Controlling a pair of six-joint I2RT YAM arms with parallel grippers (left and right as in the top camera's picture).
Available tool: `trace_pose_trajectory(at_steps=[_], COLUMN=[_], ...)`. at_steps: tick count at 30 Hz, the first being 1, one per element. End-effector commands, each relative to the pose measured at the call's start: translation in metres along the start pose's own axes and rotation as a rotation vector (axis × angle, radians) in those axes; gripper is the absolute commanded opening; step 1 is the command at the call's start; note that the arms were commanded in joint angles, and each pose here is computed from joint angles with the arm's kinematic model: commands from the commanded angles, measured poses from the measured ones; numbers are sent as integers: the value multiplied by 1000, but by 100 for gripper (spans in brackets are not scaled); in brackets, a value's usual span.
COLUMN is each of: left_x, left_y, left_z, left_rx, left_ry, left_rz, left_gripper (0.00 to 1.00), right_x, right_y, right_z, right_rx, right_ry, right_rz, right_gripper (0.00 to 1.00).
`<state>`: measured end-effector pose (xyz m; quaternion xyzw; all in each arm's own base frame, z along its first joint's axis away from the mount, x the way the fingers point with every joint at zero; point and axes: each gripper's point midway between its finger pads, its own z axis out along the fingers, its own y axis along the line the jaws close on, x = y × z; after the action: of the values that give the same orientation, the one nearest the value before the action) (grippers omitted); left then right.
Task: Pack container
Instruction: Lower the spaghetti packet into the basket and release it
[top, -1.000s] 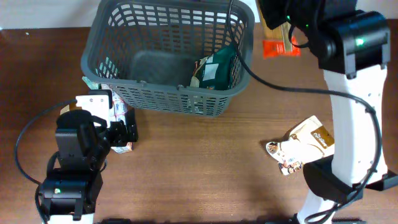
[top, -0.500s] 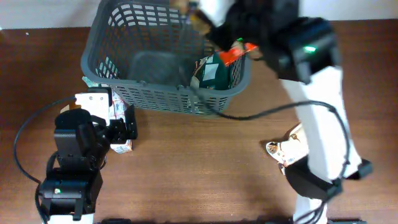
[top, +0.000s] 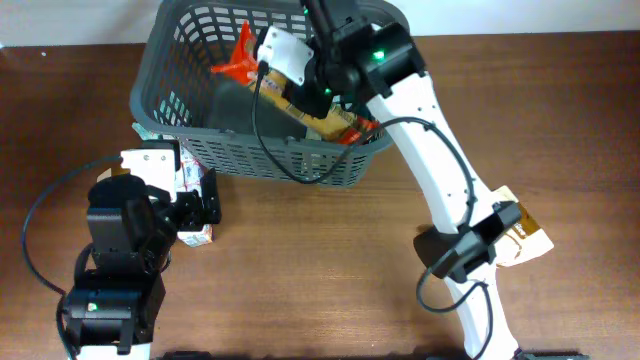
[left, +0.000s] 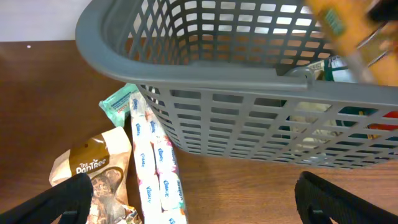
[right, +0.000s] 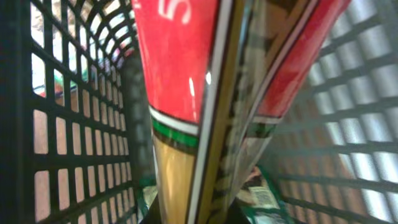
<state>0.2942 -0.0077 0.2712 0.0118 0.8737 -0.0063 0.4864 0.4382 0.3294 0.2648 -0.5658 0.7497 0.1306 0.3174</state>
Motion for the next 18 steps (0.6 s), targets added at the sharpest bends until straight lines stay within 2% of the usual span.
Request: trace_pose_trajectory(at_steps=[1, 8, 13, 14, 15, 16, 18], left_x=[-10, -10, -10, -10, -10, -10, -10], left_y=[1, 1, 1, 1, 1, 1, 1], left_z=[-6, -6, -6, -6, -6, -6, -6], left_rx=[-4, -4, -4, -4, -4, -4, -4], left_ry=[-30, -30, -30, -30, -30, -30, -30], left_rz=[17, 17, 17, 17, 17, 17, 17], left_gripper=[99, 99, 99, 99, 99, 99, 99], right_x=[-19, 3, 4, 3, 1, -2, -16], right_y=[17, 27, 28, 28, 28, 27, 22], right_z=[-10, 16, 16, 16, 12, 6, -16], right_rx=[-76, -158, -161, -160, -156, -146, -104], right_ry=[-84, -14, -10, -12, -17, -28, -76], right_rz=[-23, 17, 19, 19, 18, 15, 7], right_gripper=[3, 3, 4, 25, 63, 76, 90])
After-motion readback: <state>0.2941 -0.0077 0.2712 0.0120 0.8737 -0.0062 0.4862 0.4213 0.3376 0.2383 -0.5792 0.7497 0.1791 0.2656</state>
